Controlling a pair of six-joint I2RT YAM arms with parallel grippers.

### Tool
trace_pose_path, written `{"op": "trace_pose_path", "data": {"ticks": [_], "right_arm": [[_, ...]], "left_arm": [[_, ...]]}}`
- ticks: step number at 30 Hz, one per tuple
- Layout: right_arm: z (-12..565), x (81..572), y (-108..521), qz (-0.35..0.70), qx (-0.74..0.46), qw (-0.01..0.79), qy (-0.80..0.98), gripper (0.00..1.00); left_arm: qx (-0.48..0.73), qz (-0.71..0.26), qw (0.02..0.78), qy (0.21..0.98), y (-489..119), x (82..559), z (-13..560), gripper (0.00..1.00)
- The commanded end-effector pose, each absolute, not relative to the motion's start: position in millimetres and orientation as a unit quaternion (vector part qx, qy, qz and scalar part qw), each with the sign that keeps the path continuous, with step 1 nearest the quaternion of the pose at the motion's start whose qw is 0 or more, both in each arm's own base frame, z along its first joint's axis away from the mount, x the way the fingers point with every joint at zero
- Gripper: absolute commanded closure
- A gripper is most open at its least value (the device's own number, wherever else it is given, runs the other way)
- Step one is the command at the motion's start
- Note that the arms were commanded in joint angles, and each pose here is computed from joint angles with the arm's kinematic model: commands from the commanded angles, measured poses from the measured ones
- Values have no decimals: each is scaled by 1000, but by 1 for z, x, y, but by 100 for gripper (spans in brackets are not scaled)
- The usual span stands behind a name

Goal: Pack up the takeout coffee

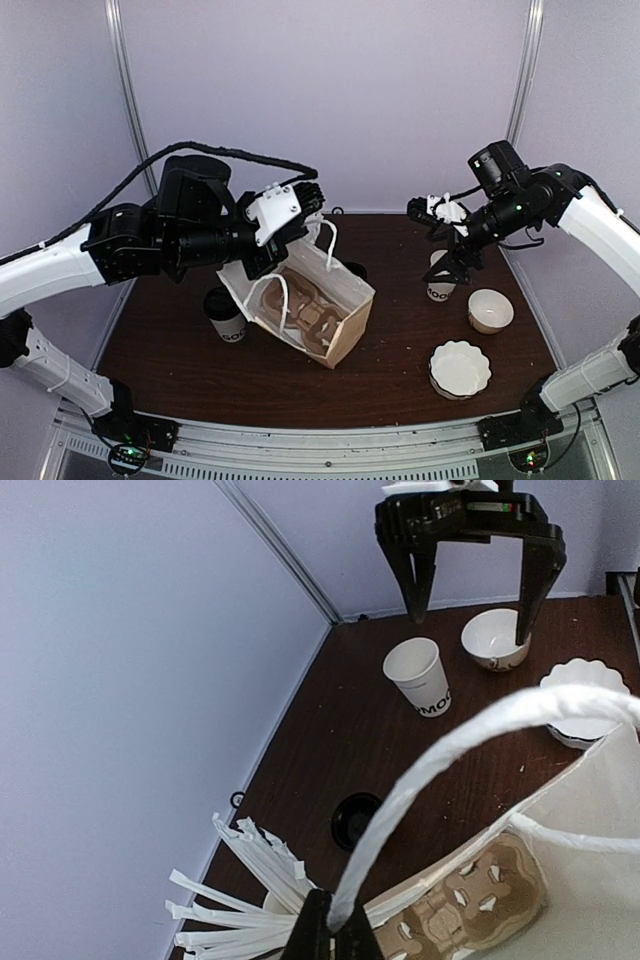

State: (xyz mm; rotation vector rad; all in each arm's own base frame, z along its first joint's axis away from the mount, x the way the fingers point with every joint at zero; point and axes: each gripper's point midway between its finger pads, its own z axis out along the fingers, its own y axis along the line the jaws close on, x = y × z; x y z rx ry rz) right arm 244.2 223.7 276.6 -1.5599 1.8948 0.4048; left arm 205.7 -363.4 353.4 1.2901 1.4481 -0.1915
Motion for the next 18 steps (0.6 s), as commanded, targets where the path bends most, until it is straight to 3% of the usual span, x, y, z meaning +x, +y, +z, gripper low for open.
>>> {"op": "trace_pose_path", "data": {"ticks": [1, 18], "right_arm": [[273, 251, 221, 149, -584, 322, 730, 6], [263, 252, 224, 158, -584, 313, 732, 6]], "left_arm": [[527, -99, 611, 583, -371, 226, 377, 100], [483, -165, 595, 621, -373, 232, 352, 100]]}}
